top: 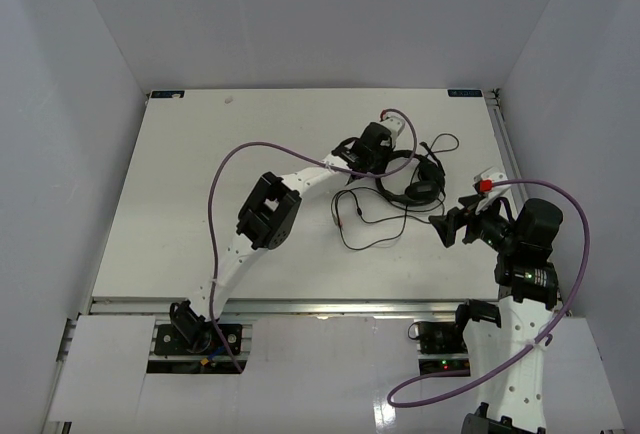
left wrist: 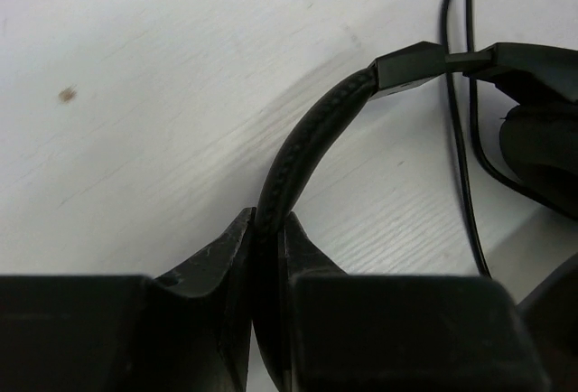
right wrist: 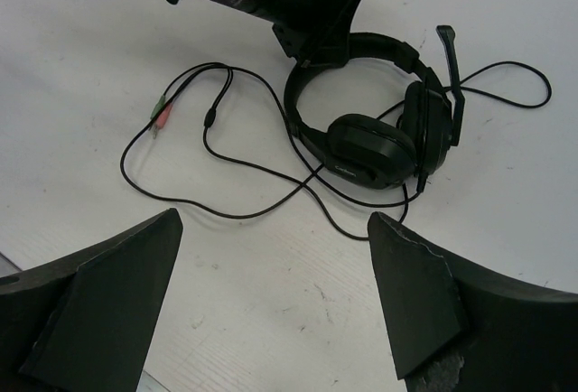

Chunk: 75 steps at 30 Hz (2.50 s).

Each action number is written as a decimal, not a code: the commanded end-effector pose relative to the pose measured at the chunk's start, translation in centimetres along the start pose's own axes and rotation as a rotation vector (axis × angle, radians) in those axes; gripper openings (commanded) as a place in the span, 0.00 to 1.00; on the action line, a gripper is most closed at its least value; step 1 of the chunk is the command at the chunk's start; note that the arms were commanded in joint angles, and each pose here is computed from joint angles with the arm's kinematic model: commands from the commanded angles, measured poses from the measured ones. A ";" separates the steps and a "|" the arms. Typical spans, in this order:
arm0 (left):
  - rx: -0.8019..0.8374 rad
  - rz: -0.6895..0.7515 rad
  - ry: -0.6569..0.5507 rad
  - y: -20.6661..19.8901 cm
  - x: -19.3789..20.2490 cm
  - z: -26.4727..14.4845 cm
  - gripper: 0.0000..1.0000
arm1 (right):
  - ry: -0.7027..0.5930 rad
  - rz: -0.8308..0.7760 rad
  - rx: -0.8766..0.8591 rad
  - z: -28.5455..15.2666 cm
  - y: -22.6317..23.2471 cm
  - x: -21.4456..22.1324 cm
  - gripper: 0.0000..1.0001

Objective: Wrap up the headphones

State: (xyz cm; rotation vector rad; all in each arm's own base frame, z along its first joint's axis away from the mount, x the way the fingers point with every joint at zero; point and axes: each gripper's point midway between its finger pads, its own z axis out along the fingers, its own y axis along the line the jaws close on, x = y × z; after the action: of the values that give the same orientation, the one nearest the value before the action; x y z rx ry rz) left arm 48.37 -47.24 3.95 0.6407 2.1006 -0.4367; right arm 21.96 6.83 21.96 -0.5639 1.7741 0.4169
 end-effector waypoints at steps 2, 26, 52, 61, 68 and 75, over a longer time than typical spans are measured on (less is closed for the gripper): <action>-0.093 -0.170 -0.174 7.2 -11.1 -10.5 0.00 | 0.023 -0.054 -0.101 0.2 0.7 -0.8 0.90; -0.235 -0.262 -0.425 15.0 -14.1 -38.5 0.00 | -0.284 0.025 -0.825 8.2 11.3 -13.4 0.90; -0.180 -0.410 -0.557 14.9 -17.9 -46.2 0.00 | -0.384 -0.196 -0.961 16.2 19.2 -12.5 0.94; -0.254 -0.403 -0.553 16.7 -16.4 -46.0 0.00 | -0.210 -0.389 -0.732 16.3 15.9 -8.8 0.96; -0.181 -0.420 -0.581 15.3 -17.2 -47.3 0.00 | -0.333 -0.266 -0.780 17.8 17.9 -10.7 0.92; -0.107 -0.474 -0.574 14.0 -16.8 -47.2 0.00 | -0.492 -0.165 -1.057 17.3 22.3 -11.6 0.93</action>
State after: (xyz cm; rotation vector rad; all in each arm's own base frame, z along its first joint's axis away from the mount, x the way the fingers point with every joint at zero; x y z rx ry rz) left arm 35.90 -15.40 40.08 -0.0480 1.7763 -0.5403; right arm 28.33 34.72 24.69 -1.1802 1.1913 1.1108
